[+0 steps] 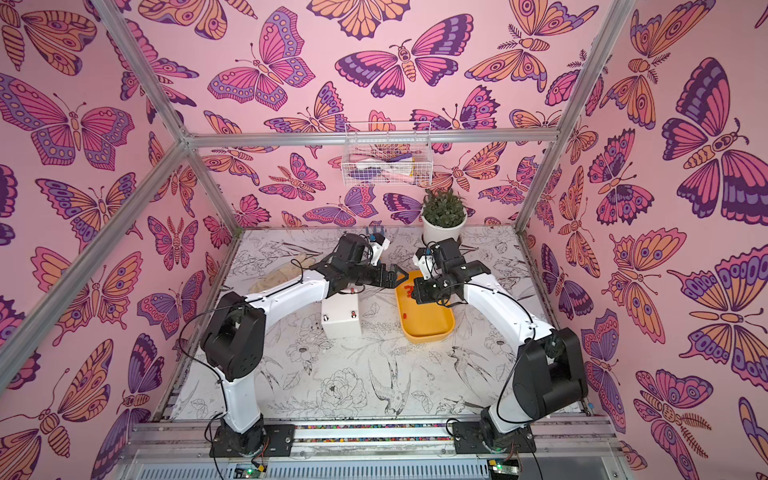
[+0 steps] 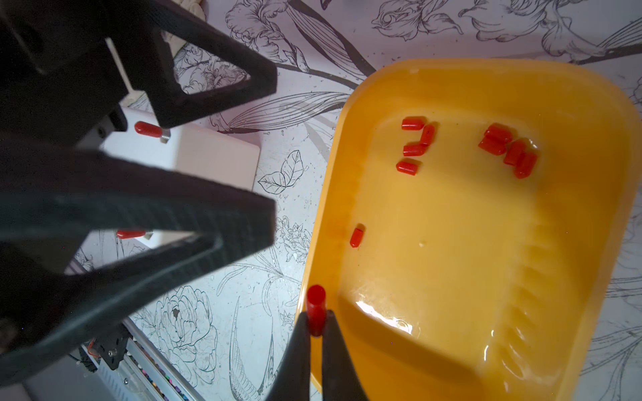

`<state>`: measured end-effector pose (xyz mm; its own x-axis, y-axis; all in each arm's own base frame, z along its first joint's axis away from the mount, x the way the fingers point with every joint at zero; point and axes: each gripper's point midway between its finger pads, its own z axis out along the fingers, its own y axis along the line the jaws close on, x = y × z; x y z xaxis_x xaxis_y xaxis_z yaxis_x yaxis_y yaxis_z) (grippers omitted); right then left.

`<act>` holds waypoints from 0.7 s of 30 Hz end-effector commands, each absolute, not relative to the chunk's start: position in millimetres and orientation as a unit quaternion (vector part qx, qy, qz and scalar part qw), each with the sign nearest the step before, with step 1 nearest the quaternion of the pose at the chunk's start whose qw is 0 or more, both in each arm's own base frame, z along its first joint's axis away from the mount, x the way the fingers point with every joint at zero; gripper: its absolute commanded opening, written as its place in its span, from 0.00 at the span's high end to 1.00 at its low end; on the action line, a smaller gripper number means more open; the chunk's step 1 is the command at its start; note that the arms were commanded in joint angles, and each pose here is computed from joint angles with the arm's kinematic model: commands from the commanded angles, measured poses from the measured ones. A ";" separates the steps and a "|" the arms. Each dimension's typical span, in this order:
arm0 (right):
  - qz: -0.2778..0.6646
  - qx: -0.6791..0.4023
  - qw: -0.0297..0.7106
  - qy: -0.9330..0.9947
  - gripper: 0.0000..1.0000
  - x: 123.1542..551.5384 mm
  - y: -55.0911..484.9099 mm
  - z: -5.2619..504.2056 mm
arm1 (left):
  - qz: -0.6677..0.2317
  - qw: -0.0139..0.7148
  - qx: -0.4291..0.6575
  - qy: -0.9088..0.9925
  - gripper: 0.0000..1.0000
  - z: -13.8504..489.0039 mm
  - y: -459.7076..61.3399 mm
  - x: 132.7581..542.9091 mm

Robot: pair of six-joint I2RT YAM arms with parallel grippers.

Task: Cover the protruding screws with screw protection sleeves
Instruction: Pick up the screw protection sleeve from the storage box.

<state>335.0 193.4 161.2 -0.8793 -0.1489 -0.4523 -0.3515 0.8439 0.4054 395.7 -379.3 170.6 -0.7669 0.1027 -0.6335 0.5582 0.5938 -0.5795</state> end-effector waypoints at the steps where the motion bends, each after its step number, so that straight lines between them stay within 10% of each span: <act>1: 0.252 -0.133 0.225 0.932 0.90 335.4 191.6 173.3 | -0.419 0.279 0.214 0.837 0.00 175.4 -392.9 390.4; 21: 0.255 -0.135 0.243 0.926 0.90 333.9 191.1 183.4 | -0.419 0.267 0.218 0.840 0.01 165.7 -402.1 383.5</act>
<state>334.0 193.0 172.6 -0.8592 -0.1410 -0.4918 -0.3685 0.8374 0.4037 385.9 -395.6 171.0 -0.7614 0.1271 -0.6357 0.5818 0.5667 -0.5835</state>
